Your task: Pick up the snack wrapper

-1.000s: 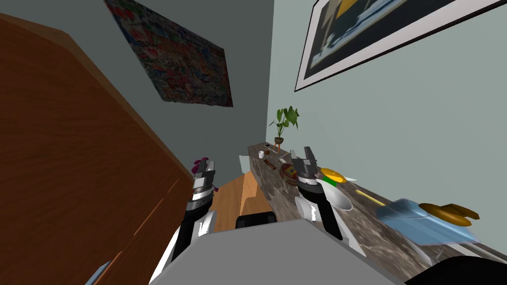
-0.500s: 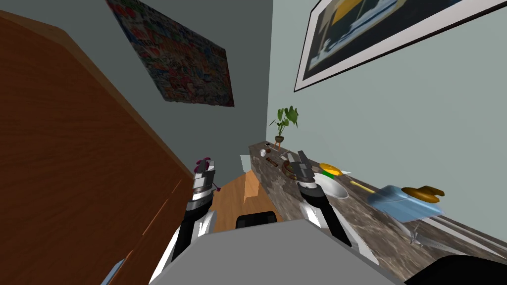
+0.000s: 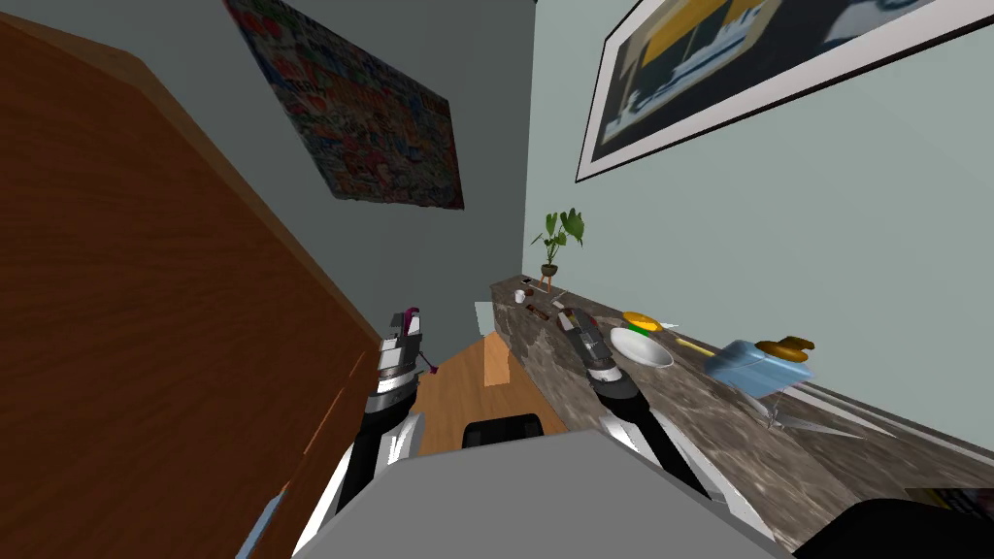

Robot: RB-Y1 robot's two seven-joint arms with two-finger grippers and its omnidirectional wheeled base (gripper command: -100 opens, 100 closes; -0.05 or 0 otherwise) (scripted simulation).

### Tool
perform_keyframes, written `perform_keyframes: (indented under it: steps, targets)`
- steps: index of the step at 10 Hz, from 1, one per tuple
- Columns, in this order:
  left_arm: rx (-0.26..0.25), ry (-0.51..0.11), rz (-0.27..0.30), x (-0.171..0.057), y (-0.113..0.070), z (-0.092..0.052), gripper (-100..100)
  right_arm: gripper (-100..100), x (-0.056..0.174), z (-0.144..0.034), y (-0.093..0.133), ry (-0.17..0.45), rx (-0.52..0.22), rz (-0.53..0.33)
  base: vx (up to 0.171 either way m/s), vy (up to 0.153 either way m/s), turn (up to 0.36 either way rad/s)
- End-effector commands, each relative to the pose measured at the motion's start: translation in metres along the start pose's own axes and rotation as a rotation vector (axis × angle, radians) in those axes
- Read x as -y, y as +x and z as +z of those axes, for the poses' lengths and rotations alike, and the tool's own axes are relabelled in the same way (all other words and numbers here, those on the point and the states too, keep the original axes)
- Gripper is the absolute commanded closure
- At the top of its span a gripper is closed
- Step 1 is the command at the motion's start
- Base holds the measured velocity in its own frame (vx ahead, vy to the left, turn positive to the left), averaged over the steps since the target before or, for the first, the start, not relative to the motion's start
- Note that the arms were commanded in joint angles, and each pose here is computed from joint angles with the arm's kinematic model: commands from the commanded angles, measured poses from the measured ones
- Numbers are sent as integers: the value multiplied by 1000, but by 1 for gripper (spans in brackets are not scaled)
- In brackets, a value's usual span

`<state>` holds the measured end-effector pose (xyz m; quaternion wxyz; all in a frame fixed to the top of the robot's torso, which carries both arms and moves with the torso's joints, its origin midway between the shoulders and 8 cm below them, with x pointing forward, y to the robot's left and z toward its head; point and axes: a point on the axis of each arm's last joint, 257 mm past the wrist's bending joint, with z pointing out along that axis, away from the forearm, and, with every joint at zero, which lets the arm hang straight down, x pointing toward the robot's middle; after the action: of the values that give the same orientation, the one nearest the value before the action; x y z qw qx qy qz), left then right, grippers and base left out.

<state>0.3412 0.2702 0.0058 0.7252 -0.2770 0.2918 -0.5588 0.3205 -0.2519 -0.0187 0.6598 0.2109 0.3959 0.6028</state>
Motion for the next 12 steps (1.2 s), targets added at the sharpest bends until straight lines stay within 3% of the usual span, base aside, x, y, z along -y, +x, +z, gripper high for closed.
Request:
perform_keyframes:
  steps: [1,4,5,6,7,8,9,10,11,12]
  targets:
    - [0,0,0,0,0,0,0,-100,9,-7,5,21,-44,-12,-83,184,-50]
    - [0,0,0,0,0,0,0,-100,37,-34,17,107,-134,-33,-57,162,-52]
    - [0,0,0,0,0,0,0,-100,37,-34,18,108,-150,-37,-42,141,-39]
    - [0,0,0,0,0,0,0,-100,51,-50,23,155,-190,-48,-41,154,-43]
    - [0,0,0,0,0,0,0,-100,52,-51,24,157,-208,-52,-32,136,-33]
    - [0,0,0,0,0,0,0,-100,67,-69,28,206,-247,-63,-50,164,-40]
    - [0,0,0,0,0,0,0,-100,67,-70,29,208,-269,-69,-41,151,-27]
    - [0,0,0,0,0,0,0,-100,82,-90,32,260,-310,-80,-57,166,-26]
    - [0,0,0,0,0,0,0,-100,82,-91,33,262,-332,-87,-31,137,-27]
    - [0,0,0,0,0,0,0,-100,97,-113,35,316,-372,-98,-19,181,-10]
